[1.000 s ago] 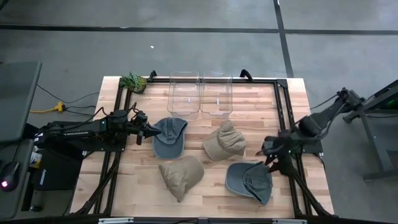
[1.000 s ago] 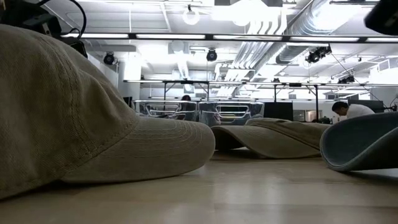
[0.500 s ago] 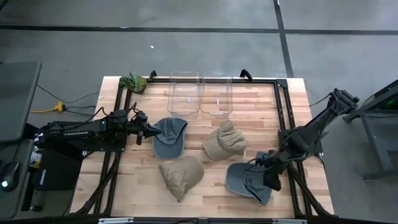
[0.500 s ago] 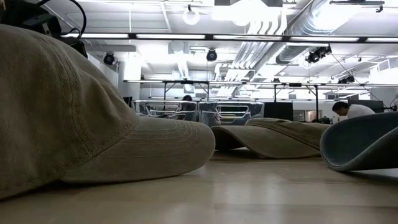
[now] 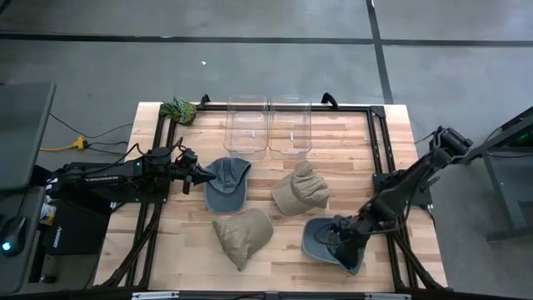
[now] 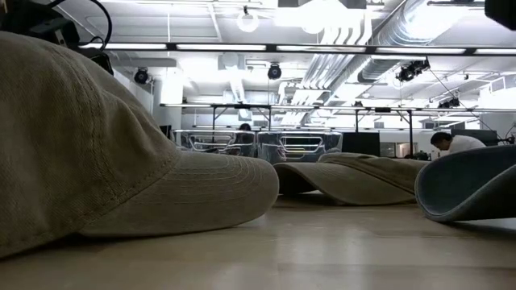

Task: Pick & Place hat
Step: Put the right blue cap into the right transparent bin

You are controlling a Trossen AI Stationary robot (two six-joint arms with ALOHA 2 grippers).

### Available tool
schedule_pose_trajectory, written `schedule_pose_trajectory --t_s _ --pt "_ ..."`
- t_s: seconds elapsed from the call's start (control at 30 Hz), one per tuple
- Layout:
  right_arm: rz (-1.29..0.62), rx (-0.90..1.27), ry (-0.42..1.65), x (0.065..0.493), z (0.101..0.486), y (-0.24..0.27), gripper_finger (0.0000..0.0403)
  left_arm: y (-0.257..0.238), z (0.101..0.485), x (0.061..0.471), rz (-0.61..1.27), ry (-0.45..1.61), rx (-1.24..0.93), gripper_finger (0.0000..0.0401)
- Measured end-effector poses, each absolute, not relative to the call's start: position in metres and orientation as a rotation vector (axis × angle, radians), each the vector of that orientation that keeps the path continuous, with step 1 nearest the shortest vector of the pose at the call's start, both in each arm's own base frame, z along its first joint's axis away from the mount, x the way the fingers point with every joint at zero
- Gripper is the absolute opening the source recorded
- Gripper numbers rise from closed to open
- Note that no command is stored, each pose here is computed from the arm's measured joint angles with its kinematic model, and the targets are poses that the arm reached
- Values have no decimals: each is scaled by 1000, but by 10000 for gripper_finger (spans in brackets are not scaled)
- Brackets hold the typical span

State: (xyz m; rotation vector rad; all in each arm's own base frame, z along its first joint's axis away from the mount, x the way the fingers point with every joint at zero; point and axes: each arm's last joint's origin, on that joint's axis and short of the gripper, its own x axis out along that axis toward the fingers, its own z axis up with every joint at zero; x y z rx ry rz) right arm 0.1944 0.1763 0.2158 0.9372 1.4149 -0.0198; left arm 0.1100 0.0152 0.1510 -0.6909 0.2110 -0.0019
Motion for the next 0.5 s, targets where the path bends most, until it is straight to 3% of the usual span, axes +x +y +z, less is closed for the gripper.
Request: schedule_pose_trajectory --t_s 0.5 --pt "-15 925 1490 205 190 192 257 15 151 110 -2 211 -691 0"
